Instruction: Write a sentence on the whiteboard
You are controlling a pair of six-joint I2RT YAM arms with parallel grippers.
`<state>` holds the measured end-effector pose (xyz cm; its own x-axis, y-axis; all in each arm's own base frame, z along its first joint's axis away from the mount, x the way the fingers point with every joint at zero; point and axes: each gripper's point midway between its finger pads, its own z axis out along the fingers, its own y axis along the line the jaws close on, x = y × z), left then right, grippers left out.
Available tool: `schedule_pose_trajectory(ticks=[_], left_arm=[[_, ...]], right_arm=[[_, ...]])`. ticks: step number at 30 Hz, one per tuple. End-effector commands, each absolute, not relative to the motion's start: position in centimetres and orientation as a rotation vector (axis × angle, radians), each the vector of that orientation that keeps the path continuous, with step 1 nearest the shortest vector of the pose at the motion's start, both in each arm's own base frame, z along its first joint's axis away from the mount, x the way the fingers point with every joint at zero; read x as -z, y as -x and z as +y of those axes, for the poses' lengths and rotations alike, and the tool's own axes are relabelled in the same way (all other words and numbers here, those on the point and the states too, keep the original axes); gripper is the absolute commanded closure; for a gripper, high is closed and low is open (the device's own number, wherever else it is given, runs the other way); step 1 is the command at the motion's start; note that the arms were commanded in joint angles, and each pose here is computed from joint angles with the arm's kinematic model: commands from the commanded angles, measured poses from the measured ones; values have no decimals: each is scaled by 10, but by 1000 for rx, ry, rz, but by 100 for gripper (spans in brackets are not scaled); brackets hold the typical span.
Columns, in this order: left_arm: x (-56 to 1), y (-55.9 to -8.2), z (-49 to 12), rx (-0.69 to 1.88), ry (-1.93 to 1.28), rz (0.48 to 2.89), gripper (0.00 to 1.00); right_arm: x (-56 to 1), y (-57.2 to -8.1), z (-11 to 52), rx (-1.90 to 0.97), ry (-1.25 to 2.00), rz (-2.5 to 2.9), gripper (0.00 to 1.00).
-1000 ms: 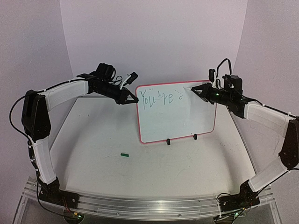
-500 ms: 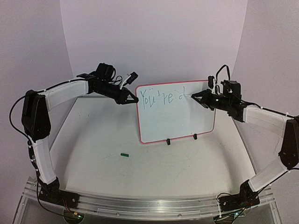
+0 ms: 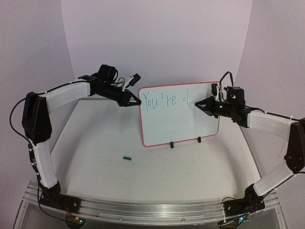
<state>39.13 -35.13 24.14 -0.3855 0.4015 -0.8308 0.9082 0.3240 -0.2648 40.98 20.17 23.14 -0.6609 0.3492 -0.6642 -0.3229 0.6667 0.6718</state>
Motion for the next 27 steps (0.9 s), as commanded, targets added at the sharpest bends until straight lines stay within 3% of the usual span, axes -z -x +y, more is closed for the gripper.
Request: schedule_pose_trajectory(ticks=[1, 27], left_arm=[[-225, -392, -353, 931, -1192, 1969, 100], [-223, -392, -353, 932, -1197, 1967, 100]], right_arm=[[-286, -420, 197, -1025, -16, 1896, 100], [-266, -418, 190, -996, -73, 1929, 100]])
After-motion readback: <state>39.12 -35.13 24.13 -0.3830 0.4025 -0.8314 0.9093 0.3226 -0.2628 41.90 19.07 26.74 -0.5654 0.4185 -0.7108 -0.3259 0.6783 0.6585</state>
